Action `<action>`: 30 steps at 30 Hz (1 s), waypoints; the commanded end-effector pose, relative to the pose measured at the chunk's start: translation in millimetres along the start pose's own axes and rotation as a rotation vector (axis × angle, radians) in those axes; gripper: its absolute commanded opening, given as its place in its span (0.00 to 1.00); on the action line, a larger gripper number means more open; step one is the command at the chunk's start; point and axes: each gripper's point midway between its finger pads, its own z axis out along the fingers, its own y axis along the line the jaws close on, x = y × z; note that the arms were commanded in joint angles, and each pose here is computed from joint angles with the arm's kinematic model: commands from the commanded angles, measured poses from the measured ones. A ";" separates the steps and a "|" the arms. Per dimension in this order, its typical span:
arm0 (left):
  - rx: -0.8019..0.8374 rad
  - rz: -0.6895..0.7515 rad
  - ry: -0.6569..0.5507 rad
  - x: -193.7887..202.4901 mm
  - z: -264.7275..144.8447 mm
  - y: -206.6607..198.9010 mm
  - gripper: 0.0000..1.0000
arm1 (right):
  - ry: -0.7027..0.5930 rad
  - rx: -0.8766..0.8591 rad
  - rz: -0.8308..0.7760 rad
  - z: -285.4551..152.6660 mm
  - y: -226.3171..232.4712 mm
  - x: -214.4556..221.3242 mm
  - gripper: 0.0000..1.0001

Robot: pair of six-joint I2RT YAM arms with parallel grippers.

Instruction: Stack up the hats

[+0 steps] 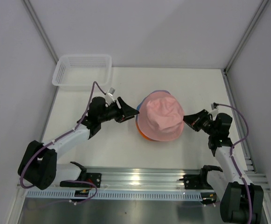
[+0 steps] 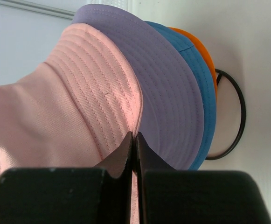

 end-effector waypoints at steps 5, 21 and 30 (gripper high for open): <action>0.071 0.028 0.033 2.3 14.7 -17.2 0.60 | -0.009 0.008 -0.037 2.2 -5.9 -1.8 0.00; 0.134 0.081 0.065 6.6 18.9 -32.1 0.33 | 0.006 0.011 -0.036 2.7 -8.8 1.8 0.00; 0.143 0.093 0.093 12.5 21.4 -31.5 0.27 | 0.010 0.018 -0.036 3.7 -10.3 2.8 0.00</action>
